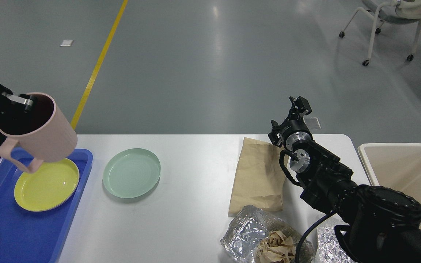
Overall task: Tidy desktop
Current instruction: 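Lift the pink mug and set it down on the blue tray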
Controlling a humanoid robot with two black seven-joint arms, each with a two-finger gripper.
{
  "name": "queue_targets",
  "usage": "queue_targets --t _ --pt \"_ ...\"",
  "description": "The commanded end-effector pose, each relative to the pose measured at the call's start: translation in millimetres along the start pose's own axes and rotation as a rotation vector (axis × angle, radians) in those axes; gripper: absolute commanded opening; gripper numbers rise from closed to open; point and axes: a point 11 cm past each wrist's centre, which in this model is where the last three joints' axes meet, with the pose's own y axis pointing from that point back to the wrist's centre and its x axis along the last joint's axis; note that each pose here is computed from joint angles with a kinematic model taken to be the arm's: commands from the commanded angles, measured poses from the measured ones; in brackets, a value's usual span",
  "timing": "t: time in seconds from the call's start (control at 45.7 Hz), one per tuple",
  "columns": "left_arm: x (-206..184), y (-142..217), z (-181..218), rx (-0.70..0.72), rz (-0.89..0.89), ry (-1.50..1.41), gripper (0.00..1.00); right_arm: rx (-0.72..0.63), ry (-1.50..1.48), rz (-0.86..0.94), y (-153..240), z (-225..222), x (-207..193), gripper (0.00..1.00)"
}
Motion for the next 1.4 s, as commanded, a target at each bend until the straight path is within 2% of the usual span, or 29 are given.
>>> queue_targets --t 0.0,0.175,0.285,0.46,0.591,0.744,0.941,1.204,1.379 --pt "2.2 15.3 1.0 -0.012 0.049 -0.008 0.0 -0.001 0.0 0.0 0.0 0.0 0.1 1.0" --pt "-0.3 -1.9 -11.6 0.045 -0.002 -0.001 0.0 0.0 -0.001 0.001 0.0 -0.2 0.2 1.0" --pt "-10.4 -38.0 -34.6 0.098 -0.113 0.025 0.0 -0.001 -0.001 0.001 0.0 0.0 0.2 1.0" --pt "-41.9 -115.6 -77.2 0.159 -0.324 0.114 0.0 0.0 0.0 0.0 0.0 -0.1 0.1 1.0" --pt "-55.4 -172.0 -115.9 0.23 -0.286 0.186 0.0 0.0 -0.001 0.001 0.0 -0.2 0.2 1.0" --pt "-74.8 -216.2 -150.5 0.308 -0.214 0.223 0.0 -0.001 0.0 -0.001 0.1 0.4 -0.6 1.0" --pt "-95.3 -251.5 -186.5 0.384 -0.107 0.253 0.0 -0.001 0.0 -0.001 0.1 0.4 -0.6 1.0" --pt "-108.4 -289.3 -184.0 0.352 -0.075 0.269 0.02 0.0 0.0 0.0 0.0 -0.1 0.1 1.0" --pt "-117.0 -296.6 -182.2 0.33 -0.09 0.293 0.03 -0.001 0.0 -0.001 0.1 0.4 -0.6 1.0"
